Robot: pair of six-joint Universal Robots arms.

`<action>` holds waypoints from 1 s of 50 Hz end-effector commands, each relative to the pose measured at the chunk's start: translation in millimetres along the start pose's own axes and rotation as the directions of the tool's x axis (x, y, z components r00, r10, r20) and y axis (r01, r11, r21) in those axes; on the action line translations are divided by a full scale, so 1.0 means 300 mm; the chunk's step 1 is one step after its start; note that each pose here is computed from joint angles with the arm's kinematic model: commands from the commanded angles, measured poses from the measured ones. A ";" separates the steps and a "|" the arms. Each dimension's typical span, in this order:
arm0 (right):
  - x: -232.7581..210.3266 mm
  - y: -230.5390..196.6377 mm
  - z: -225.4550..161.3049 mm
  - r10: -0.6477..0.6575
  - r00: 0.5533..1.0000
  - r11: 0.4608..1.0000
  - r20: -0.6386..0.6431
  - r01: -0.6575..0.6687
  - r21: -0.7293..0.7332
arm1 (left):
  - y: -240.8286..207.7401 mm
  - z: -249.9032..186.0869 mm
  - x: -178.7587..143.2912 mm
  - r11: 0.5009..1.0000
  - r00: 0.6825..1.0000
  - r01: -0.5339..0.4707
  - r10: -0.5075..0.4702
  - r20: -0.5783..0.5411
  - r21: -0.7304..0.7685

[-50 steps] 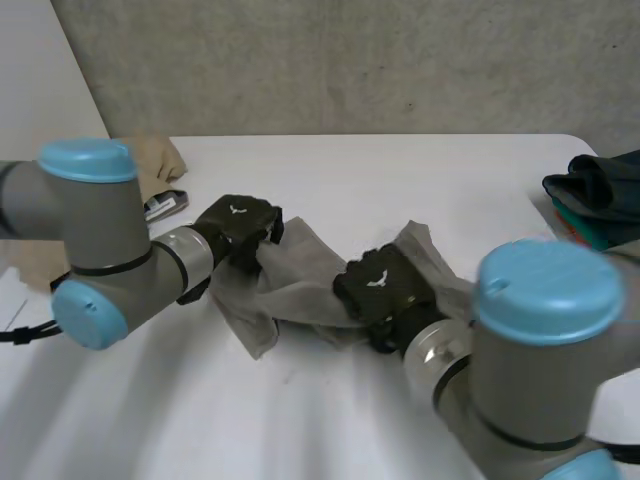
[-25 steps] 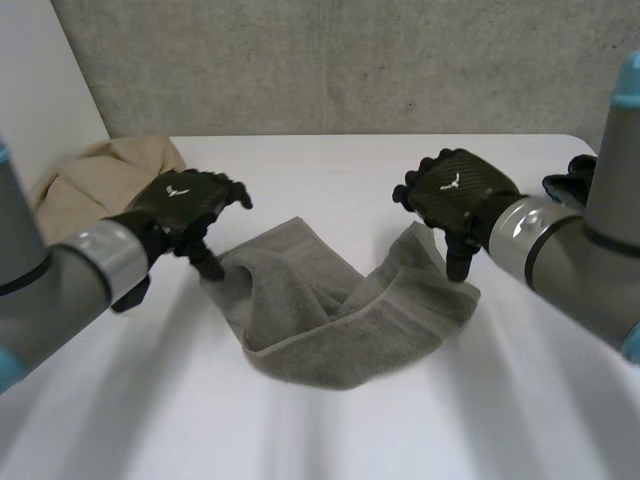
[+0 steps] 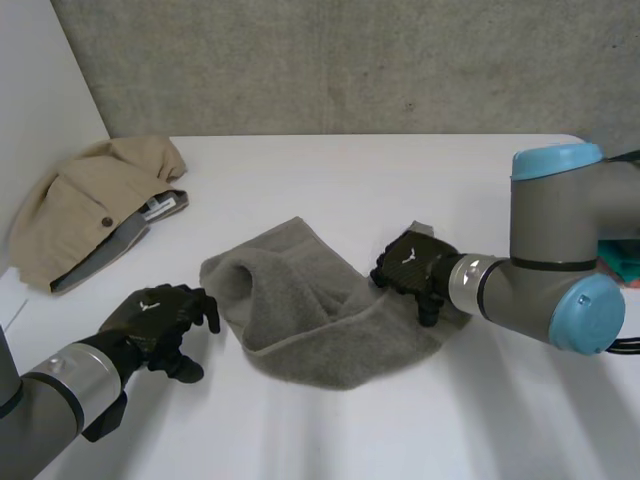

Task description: Fold the laundry.

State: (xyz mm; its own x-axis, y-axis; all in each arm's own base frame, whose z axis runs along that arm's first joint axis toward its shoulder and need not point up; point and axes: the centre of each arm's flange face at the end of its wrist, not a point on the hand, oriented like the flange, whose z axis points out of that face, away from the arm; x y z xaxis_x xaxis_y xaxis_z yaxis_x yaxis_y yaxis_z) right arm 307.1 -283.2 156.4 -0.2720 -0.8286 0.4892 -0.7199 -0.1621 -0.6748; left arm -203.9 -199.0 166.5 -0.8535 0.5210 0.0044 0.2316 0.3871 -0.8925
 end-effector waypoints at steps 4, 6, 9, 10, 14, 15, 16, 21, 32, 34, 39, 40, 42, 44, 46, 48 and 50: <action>-0.006 -0.018 0.005 -0.007 1.000 1.000 -0.005 0.007 0.025 | -0.016 0.032 -0.011 0.999 1.000 -0.017 0.017 0.008 0.050; 0.023 -0.048 -0.015 -0.001 0.999 0.998 -0.046 0.003 0.056 | -0.021 0.041 -0.015 0.998 1.000 -0.020 0.019 0.008 0.059; 0.086 -0.130 -0.086 0.060 0.990 0.990 -0.125 -0.043 0.135 | -0.026 0.055 -0.014 0.997 1.000 -0.025 0.024 0.004 0.067; 0.100 -0.147 -0.104 0.071 0.988 0.987 -0.141 -0.049 0.152 | -0.025 0.060 -0.013 0.998 1.000 -0.025 0.025 0.001 0.065; 0.169 -0.287 -0.282 0.140 0.963 0.957 -0.231 -0.071 0.283 | -0.006 0.083 -0.006 0.999 1.000 -0.015 0.016 -0.014 0.041; 0.177 -0.305 -0.310 0.144 0.959 0.952 -0.245 -0.067 0.300 | 0.003 0.094 -0.002 1.000 1.000 0.000 0.001 -0.021 0.029; 0.182 -0.321 -0.334 0.147 0.956 0.947 -0.256 -0.062 0.315 | 0.008 0.100 0.002 1.000 1.000 0.011 -0.010 -0.027 0.023; 0.187 -0.385 -0.451 0.158 0.937 0.930 -0.311 -0.036 0.365 | 0.042 0.132 0.037 0.994 0.992 0.102 -0.103 -0.069 -0.026; 0.193 -0.478 -0.647 0.303 0.885 0.865 -0.354 -0.099 0.492 | 0.016 0.207 0.124 0.986 0.974 0.165 -0.156 -0.164 0.037; 0.193 -0.483 -0.657 0.313 0.882 0.858 -0.352 -0.104 0.502 | -0.009 0.216 0.155 0.984 0.970 0.164 -0.147 -0.196 0.072; 0.165 -0.510 -0.701 0.337 0.884 0.838 -0.323 -0.125 0.532 | -0.052 0.250 0.180 0.975 0.961 0.193 -0.165 -0.224 0.112; 0.158 -0.517 -0.711 0.338 0.886 0.834 -0.318 -0.125 0.538 | -0.061 0.270 0.191 0.971 0.957 0.204 -0.172 -0.234 0.123; 0.142 -0.536 -0.741 0.342 0.888 0.821 -0.308 -0.123 0.557 | -0.066 0.291 0.199 0.969 0.957 0.209 -0.174 -0.233 0.135; 0.132 -0.549 -0.765 0.343 0.888 0.811 -0.305 -0.116 0.573 | -0.078 0.304 0.204 0.966 0.960 0.205 -0.167 -0.225 0.156; 0.126 -0.558 -0.784 0.341 0.889 0.805 -0.307 -0.108 0.583 | -0.093 0.325 0.205 0.962 0.966 0.202 -0.164 -0.199 0.185; 0.115 -0.572 -0.817 0.342 0.888 0.793 -0.307 -0.098 0.601 | -0.100 0.340 0.201 0.958 0.970 0.201 -0.166 -0.177 0.203; 0.109 -0.581 -0.840 0.346 0.887 0.784 -0.307 -0.093 0.614 | -0.118 0.362 0.191 0.951 0.975 0.198 -0.166 -0.149 0.236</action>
State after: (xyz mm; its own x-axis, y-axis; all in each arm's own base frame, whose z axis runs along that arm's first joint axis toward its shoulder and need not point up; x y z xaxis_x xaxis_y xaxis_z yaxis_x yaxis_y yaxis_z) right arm 267.3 -164.5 415.8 -0.6853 -0.6260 0.3720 -0.1823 -0.3471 -0.9199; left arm -305.6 -248.5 147.6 -0.7625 0.5981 0.2469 -0.0300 0.3485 -0.9368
